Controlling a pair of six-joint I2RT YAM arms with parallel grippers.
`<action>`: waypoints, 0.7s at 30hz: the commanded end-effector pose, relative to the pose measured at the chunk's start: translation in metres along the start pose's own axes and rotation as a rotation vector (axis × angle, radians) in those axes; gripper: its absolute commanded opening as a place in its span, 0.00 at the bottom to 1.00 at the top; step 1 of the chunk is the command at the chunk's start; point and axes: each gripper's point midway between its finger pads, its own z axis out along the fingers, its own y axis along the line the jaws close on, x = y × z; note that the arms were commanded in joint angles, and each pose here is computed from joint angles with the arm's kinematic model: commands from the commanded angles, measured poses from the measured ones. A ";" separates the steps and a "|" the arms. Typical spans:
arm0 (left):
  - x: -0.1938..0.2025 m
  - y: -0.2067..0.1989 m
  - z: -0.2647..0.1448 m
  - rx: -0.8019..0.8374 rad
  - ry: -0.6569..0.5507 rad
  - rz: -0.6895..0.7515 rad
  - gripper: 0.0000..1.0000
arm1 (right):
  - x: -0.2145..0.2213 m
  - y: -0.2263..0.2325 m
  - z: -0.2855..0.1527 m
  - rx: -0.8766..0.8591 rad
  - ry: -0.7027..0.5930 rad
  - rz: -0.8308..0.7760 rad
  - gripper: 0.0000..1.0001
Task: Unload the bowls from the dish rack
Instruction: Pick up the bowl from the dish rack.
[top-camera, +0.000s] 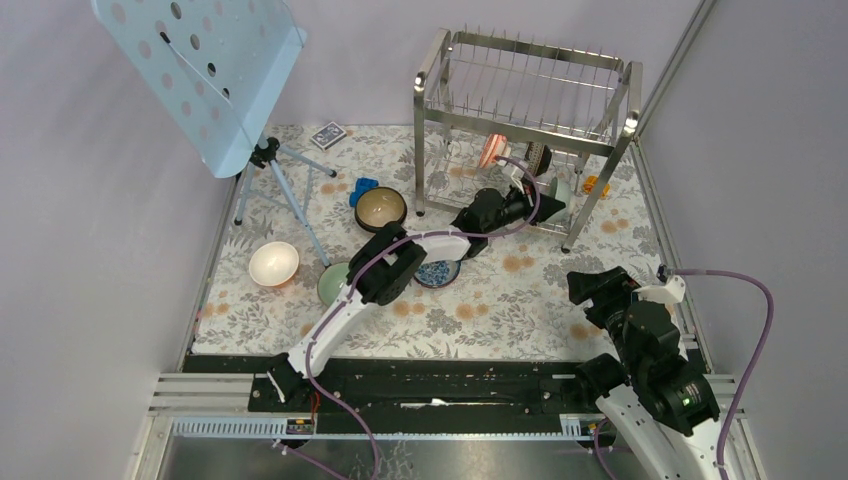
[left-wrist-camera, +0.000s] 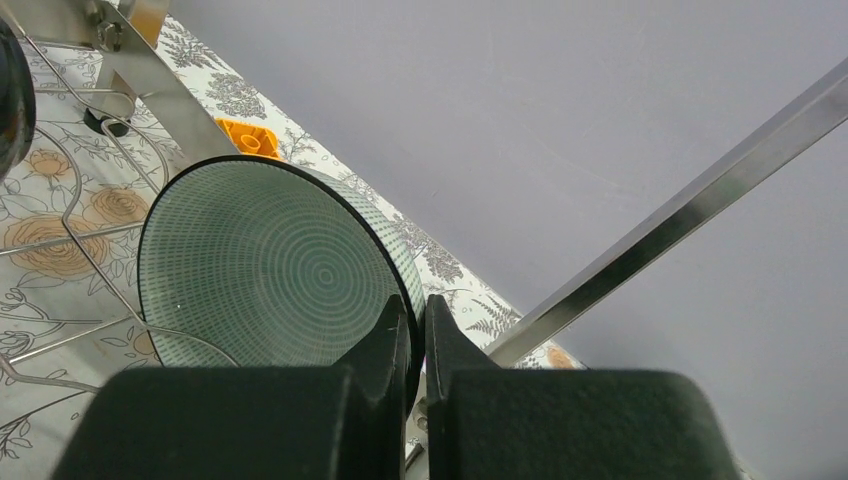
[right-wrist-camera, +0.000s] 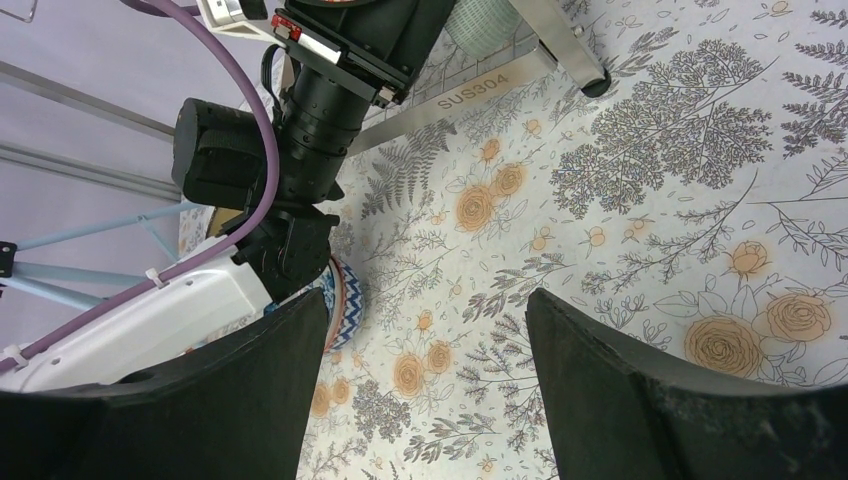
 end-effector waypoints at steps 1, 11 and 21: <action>-0.091 -0.053 -0.002 0.146 -0.208 0.021 0.00 | -0.002 0.007 -0.001 -0.038 -0.009 -0.003 0.79; -0.107 -0.051 -0.013 0.181 -0.256 -0.071 0.00 | -0.002 0.007 -0.002 -0.043 -0.010 -0.001 0.80; -0.128 -0.058 -0.018 0.232 -0.292 -0.173 0.00 | -0.003 0.008 -0.003 -0.051 -0.013 0.005 0.80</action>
